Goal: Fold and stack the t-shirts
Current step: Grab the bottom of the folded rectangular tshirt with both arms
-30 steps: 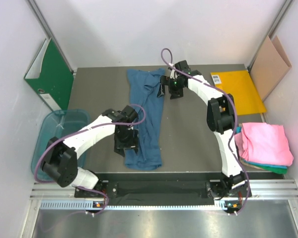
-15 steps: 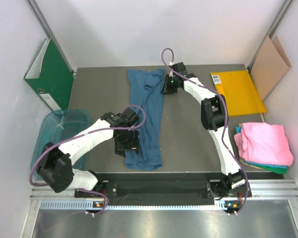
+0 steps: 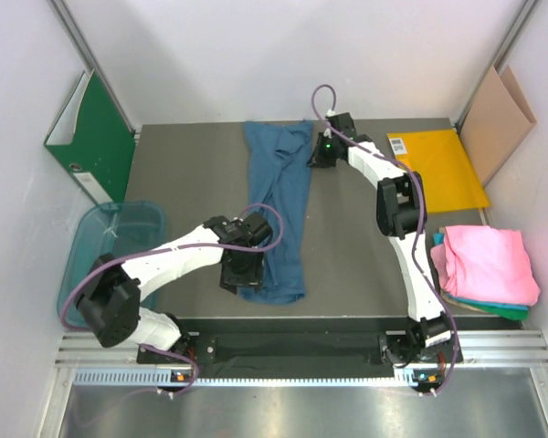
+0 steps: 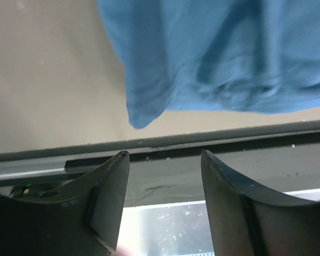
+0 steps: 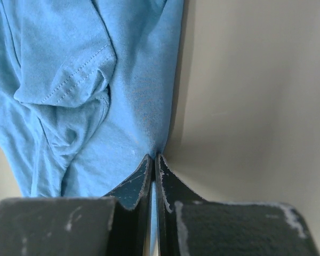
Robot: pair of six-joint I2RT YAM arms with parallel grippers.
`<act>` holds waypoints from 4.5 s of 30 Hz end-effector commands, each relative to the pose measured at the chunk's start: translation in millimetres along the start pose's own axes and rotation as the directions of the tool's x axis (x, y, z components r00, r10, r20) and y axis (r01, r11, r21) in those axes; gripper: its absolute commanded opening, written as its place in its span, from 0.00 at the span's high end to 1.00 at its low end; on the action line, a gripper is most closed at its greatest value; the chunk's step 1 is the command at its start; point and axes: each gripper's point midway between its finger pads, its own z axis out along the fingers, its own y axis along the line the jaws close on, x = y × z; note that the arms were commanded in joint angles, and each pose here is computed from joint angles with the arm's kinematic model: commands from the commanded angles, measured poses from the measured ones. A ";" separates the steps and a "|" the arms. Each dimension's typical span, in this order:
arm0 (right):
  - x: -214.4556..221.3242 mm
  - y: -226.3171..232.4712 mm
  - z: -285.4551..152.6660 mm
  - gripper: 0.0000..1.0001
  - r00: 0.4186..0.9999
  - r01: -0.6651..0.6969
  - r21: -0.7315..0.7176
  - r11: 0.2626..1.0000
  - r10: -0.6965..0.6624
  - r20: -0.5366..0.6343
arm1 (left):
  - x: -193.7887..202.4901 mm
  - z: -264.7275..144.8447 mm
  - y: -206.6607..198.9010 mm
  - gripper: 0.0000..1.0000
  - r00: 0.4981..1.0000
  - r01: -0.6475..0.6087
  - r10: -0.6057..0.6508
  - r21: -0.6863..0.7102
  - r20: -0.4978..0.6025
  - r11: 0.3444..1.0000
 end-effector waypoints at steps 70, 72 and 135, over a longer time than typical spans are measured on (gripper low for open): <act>66.3 -10.1 -173.7 0.00 0.989 0.070 -0.077 0.995 -0.079 -0.122 | -91.2 -5.7 -0.1 0.01 0.950 0.081 -0.071 -0.020 0.305 0.997; 106.5 -1.1 -187.6 0.00 0.972 0.036 -0.130 0.991 -0.065 -0.227 | -93.2 8.2 2.0 0.01 0.960 0.079 -0.063 -0.047 0.271 0.996; 367.0 83.1 -226.0 0.11 0.930 -0.190 0.059 0.980 0.199 -0.310 | -36.3 40.3 14.2 1.00 0.978 0.209 -0.186 0.406 -0.094 0.890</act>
